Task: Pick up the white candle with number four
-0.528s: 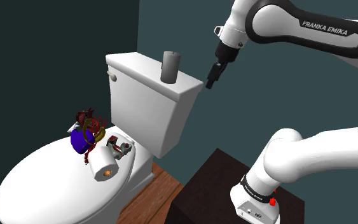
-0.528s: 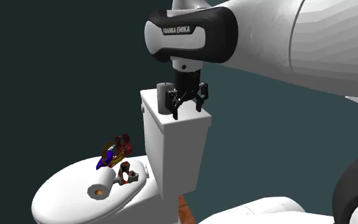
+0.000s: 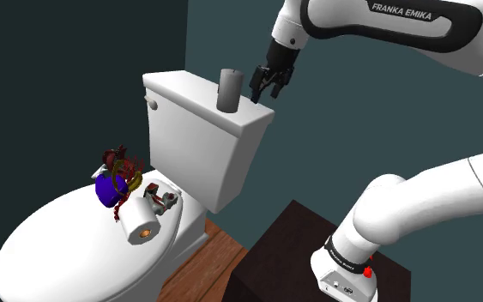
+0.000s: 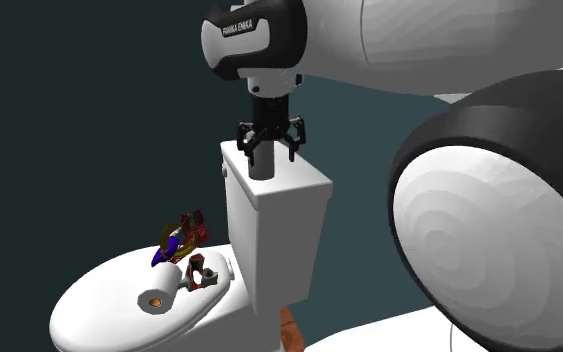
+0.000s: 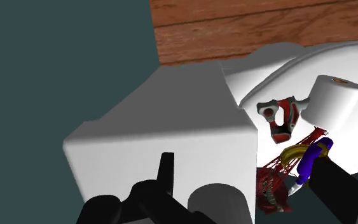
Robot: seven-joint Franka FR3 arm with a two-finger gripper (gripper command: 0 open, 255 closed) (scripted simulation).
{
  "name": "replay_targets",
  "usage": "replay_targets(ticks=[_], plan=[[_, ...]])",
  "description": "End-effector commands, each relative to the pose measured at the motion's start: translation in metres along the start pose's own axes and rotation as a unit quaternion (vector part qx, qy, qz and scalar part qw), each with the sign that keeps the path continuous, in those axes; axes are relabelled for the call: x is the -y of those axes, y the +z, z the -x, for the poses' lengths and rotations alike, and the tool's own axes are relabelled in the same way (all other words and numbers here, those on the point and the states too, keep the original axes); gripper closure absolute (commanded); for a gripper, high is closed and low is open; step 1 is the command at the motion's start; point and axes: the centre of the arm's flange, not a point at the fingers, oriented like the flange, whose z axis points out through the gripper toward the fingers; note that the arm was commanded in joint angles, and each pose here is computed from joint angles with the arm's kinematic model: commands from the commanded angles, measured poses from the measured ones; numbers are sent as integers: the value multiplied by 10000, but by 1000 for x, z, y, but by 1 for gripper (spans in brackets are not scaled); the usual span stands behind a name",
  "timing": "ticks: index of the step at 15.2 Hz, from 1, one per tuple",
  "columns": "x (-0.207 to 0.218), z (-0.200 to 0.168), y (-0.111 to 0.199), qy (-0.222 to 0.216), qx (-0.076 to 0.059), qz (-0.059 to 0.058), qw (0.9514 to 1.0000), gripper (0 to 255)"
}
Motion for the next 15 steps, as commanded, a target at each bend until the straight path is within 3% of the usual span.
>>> replay_targets(ticks=[1, 4, 8, 15], plan=[[9, -24, -4, 545, -41, -21, 9985, 0], [16, -60, -10, 1306, -103, -39, 9914, 0], [17, -109, -20, 2308, -184, -62, 9728, 0], [18, -107, 11, 2373, -190, -64, 9712, 0]])
